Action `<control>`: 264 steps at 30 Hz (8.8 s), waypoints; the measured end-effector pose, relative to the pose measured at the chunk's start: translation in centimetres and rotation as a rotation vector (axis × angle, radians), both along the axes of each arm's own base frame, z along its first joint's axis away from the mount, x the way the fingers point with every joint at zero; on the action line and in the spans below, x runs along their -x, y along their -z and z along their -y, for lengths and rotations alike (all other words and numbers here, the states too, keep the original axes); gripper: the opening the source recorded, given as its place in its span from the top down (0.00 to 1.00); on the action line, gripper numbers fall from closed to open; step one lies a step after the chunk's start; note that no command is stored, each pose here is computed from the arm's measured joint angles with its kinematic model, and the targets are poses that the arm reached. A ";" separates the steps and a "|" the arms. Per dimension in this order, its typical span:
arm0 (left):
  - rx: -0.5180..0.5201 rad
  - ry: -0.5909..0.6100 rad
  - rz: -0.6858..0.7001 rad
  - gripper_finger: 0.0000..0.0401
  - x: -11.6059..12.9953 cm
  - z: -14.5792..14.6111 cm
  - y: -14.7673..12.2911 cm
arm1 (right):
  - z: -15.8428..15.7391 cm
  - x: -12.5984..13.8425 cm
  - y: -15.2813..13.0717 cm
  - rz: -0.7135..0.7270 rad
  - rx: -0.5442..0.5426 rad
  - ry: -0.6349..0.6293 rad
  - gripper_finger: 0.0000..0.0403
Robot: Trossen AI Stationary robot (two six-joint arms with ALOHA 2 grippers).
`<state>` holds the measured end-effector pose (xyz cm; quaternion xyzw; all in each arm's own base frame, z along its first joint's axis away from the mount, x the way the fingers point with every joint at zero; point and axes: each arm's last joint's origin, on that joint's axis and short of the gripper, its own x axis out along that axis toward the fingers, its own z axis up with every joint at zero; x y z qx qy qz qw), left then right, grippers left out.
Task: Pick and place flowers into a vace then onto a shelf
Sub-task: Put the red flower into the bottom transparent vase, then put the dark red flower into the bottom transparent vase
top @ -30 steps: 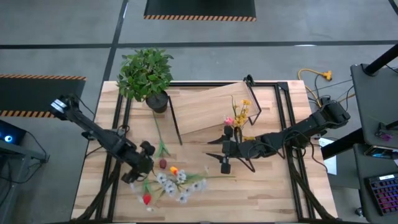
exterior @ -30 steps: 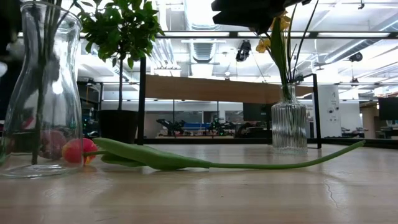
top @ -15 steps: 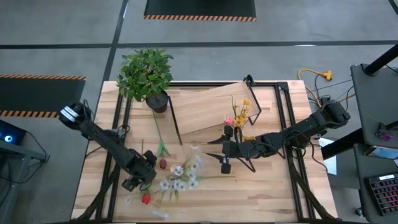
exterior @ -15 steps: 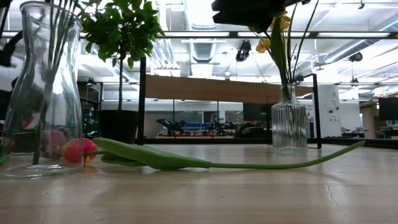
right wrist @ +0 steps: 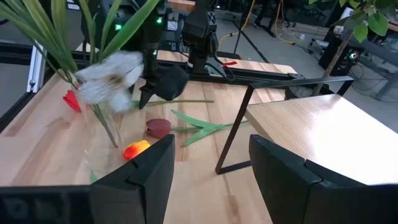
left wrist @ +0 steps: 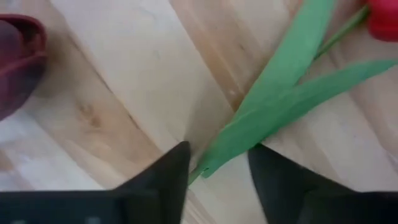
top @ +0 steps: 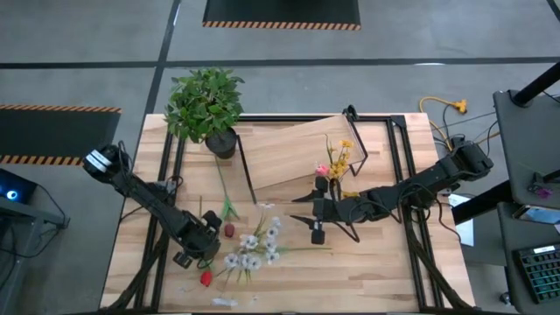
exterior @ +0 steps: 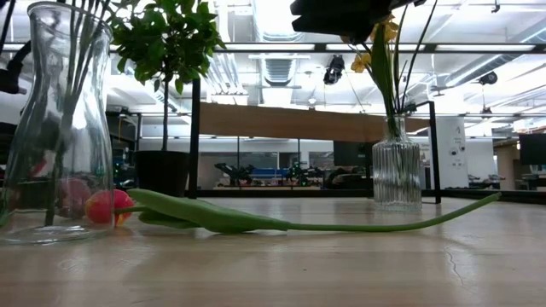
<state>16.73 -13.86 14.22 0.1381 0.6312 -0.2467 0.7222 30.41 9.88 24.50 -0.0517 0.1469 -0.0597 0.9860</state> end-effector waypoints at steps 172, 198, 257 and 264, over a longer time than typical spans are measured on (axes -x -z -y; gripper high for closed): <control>0.584 -0.431 1.327 1.00 -0.7 0.3 -12.9 | 0.8 2.1 -4.3 0.139 -0.052 0.000 0.51; 0.494 -0.249 1.094 0.49 2.3 -1.8 -14.4 | 0.8 2.1 -4.3 0.138 -0.051 0.000 0.51; -0.358 -0.111 0.399 0.49 -0.7 -4.7 -1.9 | 0.8 2.2 -4.1 0.120 -0.058 0.003 0.51; -0.425 -0.007 0.343 0.49 -2.5 -4.4 -1.2 | 0.8 2.2 -4.1 0.121 -0.058 0.002 0.51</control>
